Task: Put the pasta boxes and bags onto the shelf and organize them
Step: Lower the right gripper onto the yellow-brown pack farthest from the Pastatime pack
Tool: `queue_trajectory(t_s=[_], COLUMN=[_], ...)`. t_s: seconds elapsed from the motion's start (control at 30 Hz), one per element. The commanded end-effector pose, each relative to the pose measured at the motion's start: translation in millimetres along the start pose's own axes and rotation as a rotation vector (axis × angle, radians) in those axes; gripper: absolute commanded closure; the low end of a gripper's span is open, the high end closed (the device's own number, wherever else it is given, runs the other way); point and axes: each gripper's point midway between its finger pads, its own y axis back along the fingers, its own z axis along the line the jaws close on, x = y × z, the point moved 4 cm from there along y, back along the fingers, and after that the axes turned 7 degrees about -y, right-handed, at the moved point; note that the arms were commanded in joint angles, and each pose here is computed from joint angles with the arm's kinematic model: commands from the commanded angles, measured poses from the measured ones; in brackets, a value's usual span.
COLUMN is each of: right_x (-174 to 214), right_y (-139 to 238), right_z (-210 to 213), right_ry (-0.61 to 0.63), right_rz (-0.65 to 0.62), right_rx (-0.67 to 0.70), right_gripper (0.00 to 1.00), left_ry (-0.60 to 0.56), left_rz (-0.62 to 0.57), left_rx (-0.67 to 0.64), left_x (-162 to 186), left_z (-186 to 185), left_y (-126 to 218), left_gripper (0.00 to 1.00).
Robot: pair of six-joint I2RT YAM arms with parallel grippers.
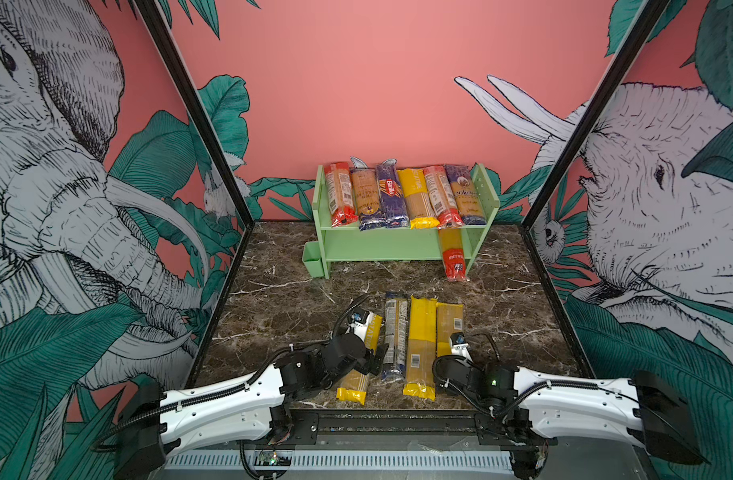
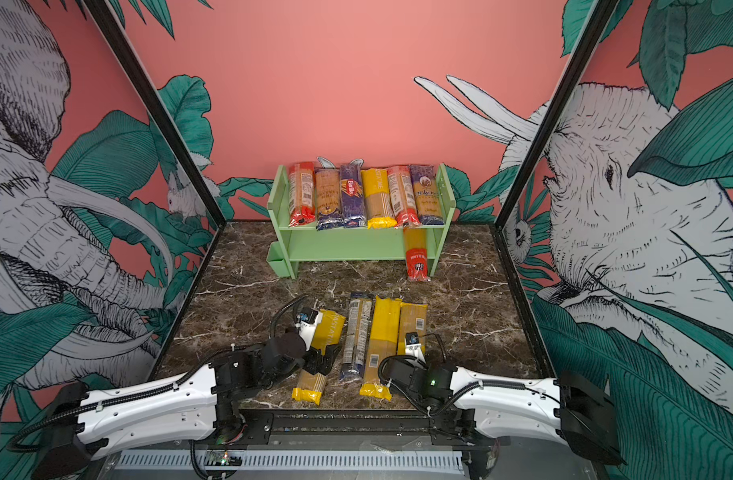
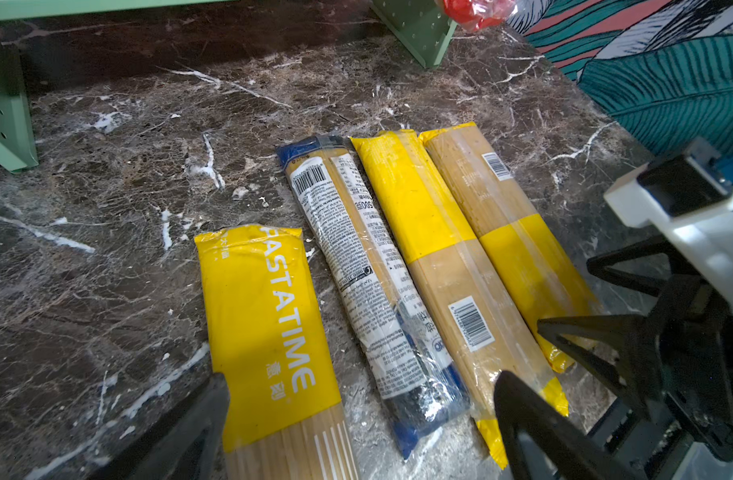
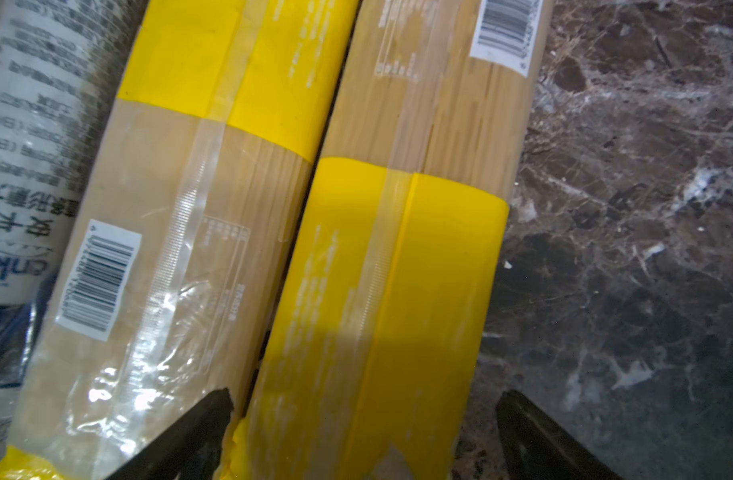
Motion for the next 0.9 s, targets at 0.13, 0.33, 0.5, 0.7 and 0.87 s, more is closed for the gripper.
queue_trajectory(t_s=[0.13, 0.33, 0.5, 0.7, 0.87], right_x=[12.0, 23.6, 36.7, 53.9, 57.5], right_y=[-15.1, -27.4, -40.1, -51.2, -49.0], right_z=[-4.3, -13.4, -16.7, -16.9, -12.6], right_ry=[-0.097, -0.107, -0.091, -0.090, -0.074], right_rz=[-0.006, 0.006, 0.043, 0.078, 0.072], right_rx=[0.022, 0.043, 0.072, 0.081, 0.073], right_gripper=[0.01, 0.01, 0.03, 0.49, 0.72], left_ry=[0.002, -0.001, -0.005, -0.002, -0.006], left_rz=[0.010, 0.011, 0.020, 0.019, 0.016], left_rx=[-0.015, -0.017, -0.011, -0.015, -0.019], left_x=[3.2, 2.1, 0.1, -1.8, -3.0], left_z=[1.5, 0.0, -3.9, -4.3, -3.2], left_y=[-0.7, -3.5, -7.4, -8.2, -5.7], left_gripper=[0.01, 0.01, 0.01, 0.01, 0.01])
